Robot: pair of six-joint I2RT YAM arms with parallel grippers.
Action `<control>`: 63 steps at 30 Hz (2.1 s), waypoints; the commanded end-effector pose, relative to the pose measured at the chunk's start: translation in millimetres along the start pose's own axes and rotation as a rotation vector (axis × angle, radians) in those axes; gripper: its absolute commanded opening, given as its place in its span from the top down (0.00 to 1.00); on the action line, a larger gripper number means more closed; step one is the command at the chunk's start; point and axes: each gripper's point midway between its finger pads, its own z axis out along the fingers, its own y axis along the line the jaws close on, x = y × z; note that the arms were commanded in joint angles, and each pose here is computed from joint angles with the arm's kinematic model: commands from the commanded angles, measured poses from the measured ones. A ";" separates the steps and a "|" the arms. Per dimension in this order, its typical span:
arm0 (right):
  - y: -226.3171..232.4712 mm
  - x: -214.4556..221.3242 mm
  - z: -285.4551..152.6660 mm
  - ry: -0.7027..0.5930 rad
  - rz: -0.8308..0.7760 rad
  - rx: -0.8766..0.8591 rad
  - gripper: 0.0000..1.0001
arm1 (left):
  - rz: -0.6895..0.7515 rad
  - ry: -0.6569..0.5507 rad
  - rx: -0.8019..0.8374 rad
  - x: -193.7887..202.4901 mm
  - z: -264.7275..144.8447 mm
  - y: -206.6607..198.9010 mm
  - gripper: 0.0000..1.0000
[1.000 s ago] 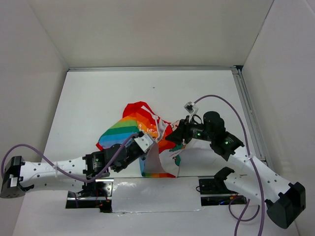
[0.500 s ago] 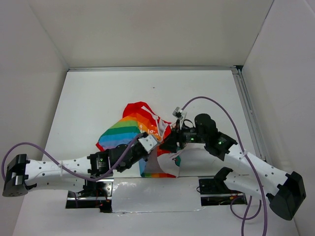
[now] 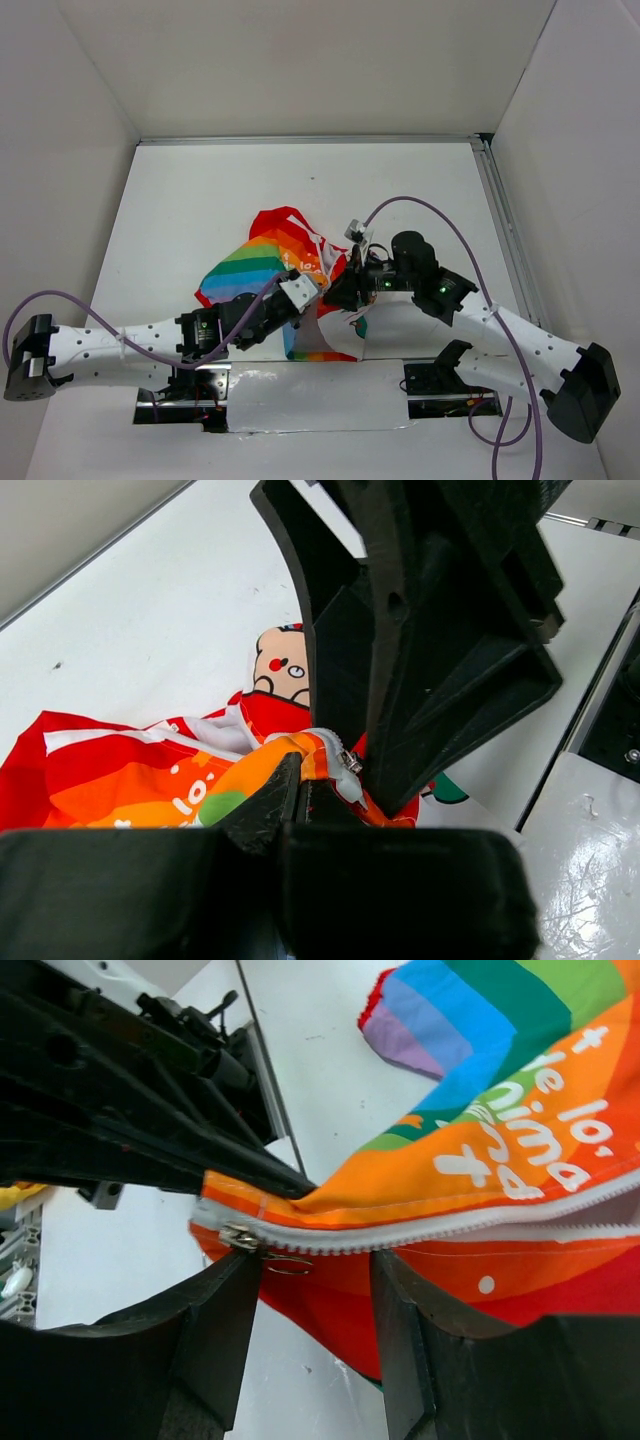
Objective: Zip up the jacket
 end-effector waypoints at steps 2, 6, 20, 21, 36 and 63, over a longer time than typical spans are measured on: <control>34.0 -33.9 -6.2 -0.101 -0.132 -0.131 0.45 | -0.056 -0.054 -0.033 -14.4 3.4 3.3 1.00; 42.1 -31.8 -6.5 -0.080 -0.134 -0.179 0.48 | -0.062 -0.047 -0.037 -12.3 3.7 3.4 1.00; 33.7 -30.2 -3.2 -0.057 -0.117 -0.134 0.78 | -0.065 -0.079 -0.045 -19.4 -0.6 7.5 1.00; 33.4 -32.9 -2.9 -0.063 -0.123 -0.128 0.83 | -0.068 -0.079 -0.048 -19.9 -1.1 8.5 1.00; -79.3 -41.0 -33.8 -0.107 -0.096 0.597 1.00 | -0.075 -0.015 -0.027 -12.6 -5.2 5.4 1.00; 8.7 -16.4 -7.0 -0.034 -0.100 0.138 0.58 | -0.099 -0.061 -0.055 -18.2 -7.5 15.6 1.00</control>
